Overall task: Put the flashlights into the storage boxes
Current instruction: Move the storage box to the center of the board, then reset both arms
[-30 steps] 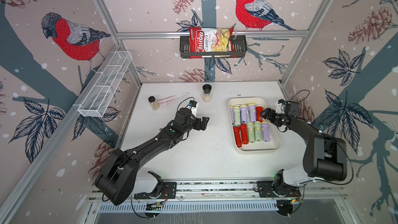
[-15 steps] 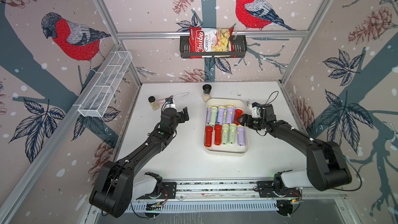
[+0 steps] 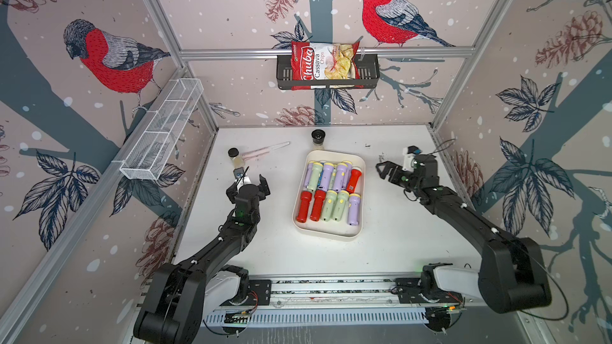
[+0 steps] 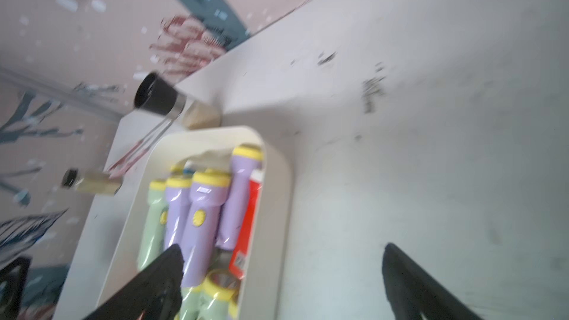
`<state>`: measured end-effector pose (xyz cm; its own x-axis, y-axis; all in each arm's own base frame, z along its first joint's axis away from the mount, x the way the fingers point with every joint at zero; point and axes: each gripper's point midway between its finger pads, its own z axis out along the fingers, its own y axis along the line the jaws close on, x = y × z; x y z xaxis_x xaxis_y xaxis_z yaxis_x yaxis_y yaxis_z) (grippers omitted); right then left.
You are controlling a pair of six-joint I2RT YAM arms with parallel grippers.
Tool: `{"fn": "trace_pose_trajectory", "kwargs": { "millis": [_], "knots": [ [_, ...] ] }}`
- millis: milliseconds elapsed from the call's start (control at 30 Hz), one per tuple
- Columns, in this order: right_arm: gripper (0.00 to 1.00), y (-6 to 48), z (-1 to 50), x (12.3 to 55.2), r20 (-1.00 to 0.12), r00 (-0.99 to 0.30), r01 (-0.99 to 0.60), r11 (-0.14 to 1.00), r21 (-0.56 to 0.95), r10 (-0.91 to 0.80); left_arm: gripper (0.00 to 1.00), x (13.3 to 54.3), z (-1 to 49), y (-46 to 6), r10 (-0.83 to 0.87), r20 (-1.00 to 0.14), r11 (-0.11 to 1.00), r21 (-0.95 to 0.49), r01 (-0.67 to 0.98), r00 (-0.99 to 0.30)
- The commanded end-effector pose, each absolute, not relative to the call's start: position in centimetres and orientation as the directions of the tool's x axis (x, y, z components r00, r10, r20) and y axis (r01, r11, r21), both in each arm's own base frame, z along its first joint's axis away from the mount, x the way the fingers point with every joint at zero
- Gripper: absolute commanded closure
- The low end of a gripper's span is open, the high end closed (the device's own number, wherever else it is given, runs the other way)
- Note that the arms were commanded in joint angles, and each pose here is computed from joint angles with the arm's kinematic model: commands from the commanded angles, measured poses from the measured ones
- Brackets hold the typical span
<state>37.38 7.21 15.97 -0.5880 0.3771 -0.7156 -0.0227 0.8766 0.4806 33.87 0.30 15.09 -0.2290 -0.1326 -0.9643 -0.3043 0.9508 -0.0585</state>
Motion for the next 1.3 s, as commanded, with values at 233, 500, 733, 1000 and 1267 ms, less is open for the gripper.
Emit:
{"fn": "trace_pose_trajectory", "kwargs": {
  "millis": [233, 500, 733, 1000, 1267],
  "knots": [
    [0.0, -6.2, 17.2, 36.4, -0.917, -0.302, 0.269, 0.946, 0.181, 0.262, 0.04, 33.5, 16.5, 2.0, 0.03, -0.998, 0.941, 0.048, -0.334, -0.058],
    [0.0, -7.0, 16.2, 33.1, -0.988, -0.054, 0.245, 0.961, 0.127, 0.145, 0.04, 34.0, 14.8, 2.0, 0.059, -0.998, 0.952, 0.048, -0.303, 0.028],
    [0.0, -5.0, 15.5, 34.1, -0.996, -0.066, 0.184, 0.981, 0.055, 0.068, 0.04, 36.7, 12.9, 3.9, -0.056, -0.995, 0.957, -0.029, -0.29, -0.083],
    [0.0, -0.8, 15.1, 34.2, -0.992, -0.094, 0.073, 0.993, -0.092, -0.085, 0.04, 36.5, 13.3, 3.8, -0.043, -0.997, 0.959, -0.023, -0.284, -0.062],
    [0.0, 0.3, 15.3, 35.0, -0.999, -0.048, 0.035, 0.999, -0.002, 0.0, 0.04, 36.5, 13.2, 3.8, -0.04, -0.997, 0.959, -0.02, -0.284, -0.065]
  ]
}}
